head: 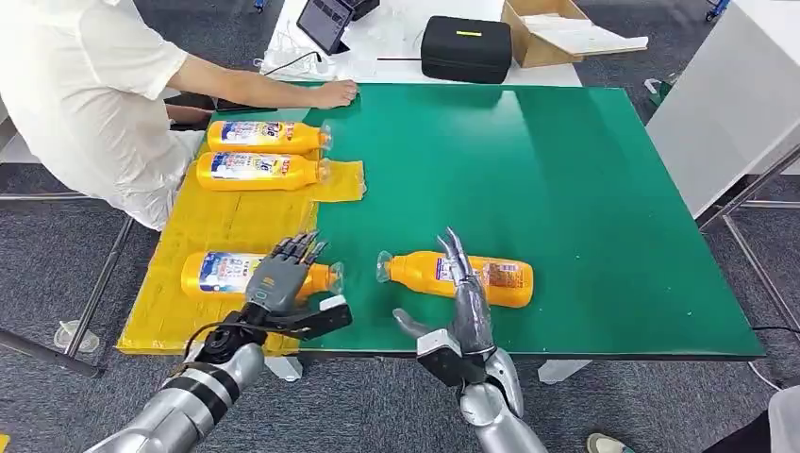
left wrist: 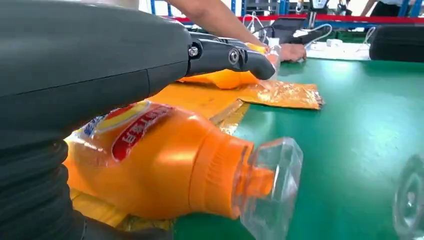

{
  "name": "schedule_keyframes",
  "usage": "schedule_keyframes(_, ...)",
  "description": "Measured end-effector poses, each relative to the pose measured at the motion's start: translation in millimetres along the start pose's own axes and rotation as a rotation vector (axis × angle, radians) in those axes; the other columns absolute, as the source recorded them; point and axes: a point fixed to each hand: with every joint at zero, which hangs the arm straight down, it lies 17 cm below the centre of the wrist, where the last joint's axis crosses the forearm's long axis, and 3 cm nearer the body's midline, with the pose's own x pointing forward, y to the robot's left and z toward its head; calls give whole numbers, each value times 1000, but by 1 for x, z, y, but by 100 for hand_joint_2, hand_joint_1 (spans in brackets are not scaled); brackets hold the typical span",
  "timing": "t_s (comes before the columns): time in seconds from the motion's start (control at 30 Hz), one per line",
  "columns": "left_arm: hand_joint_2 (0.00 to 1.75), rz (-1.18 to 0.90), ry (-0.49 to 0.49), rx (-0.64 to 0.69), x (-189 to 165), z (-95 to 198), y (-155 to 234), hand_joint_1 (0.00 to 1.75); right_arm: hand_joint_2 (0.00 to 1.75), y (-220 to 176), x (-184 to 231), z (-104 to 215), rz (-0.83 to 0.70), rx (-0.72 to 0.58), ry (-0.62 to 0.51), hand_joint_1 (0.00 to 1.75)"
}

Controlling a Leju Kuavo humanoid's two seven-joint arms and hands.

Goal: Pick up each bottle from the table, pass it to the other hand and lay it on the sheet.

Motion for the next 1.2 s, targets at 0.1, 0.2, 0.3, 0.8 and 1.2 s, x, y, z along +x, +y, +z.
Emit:
schedule_keyframes(0.1, 175, 1, -8, 7, 3, 0, 1, 0, 175, -1, 1, 0, 33, -1, -12, 0)
schedule_keyframes(0.2, 175, 44, -33, 63, 15, -1, 10, 0, 175, -1, 0, 1, 120, 7, -24, 0)
schedule_keyframes(0.3, 175, 168, -91, 154, 48, 5, 21, 0, 175, -2, -6, 10, 161, 16, -6, 0)
schedule_keyframes(0.8, 175, 285, -285, 373, 139, 40, 82, 0, 175, -13, -14, 21, 195, 22, 13, 0)
schedule_keyframes(1.2, 175, 269, -329, 417, 151, 46, 97, 0, 175, -9, -25, 23, 324, 91, 26, 0)
